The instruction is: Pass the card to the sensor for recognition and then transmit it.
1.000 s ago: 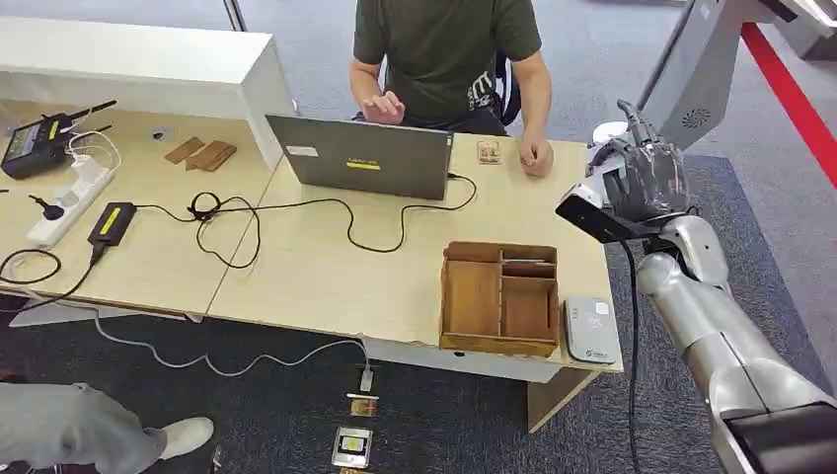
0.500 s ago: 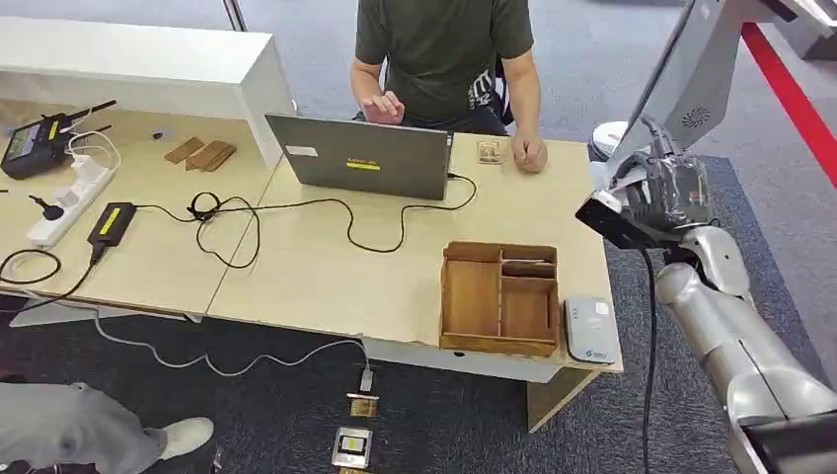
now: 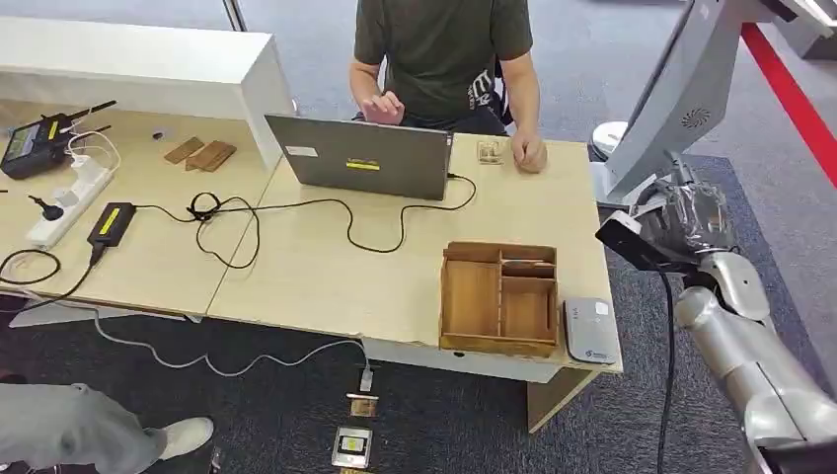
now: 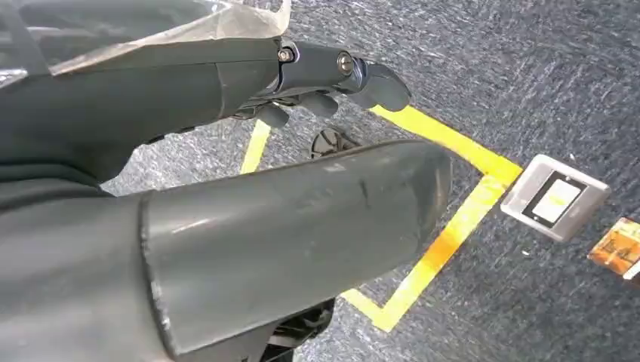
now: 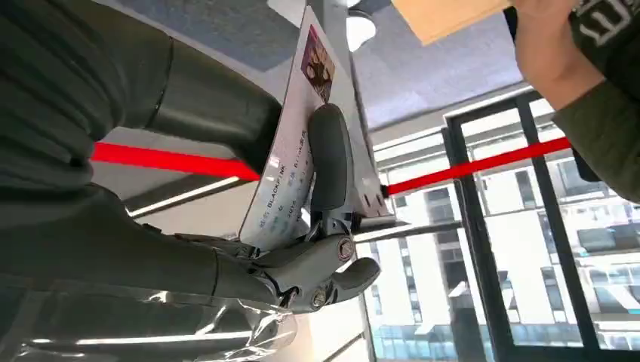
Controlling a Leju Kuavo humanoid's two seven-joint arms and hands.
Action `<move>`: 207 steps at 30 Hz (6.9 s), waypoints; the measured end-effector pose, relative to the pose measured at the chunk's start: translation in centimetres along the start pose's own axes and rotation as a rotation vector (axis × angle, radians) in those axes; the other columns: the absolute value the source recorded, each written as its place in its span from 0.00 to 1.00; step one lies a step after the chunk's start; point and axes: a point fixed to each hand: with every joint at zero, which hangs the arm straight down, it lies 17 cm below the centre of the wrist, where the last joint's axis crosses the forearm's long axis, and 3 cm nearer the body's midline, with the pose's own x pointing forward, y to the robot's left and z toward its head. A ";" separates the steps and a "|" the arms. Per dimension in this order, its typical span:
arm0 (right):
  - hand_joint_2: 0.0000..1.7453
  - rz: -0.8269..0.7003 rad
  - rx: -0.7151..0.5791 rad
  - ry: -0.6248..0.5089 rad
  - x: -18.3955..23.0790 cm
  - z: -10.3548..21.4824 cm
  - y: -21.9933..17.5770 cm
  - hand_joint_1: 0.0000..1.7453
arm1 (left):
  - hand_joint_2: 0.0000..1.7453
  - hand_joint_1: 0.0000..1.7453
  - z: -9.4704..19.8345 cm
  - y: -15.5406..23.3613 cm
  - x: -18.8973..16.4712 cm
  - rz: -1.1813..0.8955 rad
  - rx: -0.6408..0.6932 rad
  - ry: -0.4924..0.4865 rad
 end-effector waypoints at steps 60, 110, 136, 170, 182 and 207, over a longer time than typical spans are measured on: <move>1.00 -0.082 0.171 0.123 -4.5 11.0 9.3 1.00 | 0.00 0.00 0.0 1.2 -2.0 0.019 0.090 0.113; 1.00 -0.212 0.183 0.019 1.6 15.1 10.6 1.00 | 0.00 0.00 0.2 0.3 -1.8 0.046 0.098 0.130; 1.00 -0.302 0.229 -0.059 6.5 16.6 13.1 1.00 | 0.00 0.00 0.3 0.2 -2.0 0.042 0.099 0.141; 1.00 -0.319 0.261 -0.025 6.8 19.0 15.2 1.00 | 0.00 0.00 0.3 -0.8 -1.5 0.047 0.048 0.111; 1.00 -0.307 0.115 -0.165 10.7 12.7 8.3 1.00 | 0.00 0.00 0.3 -1.0 -1.5 0.054 0.032 0.110; 1.00 -0.212 -0.291 -0.630 21.3 -1.6 -15.4 1.00 | 0.00 0.00 0.5 -2.5 -0.6 0.036 -0.053 0.049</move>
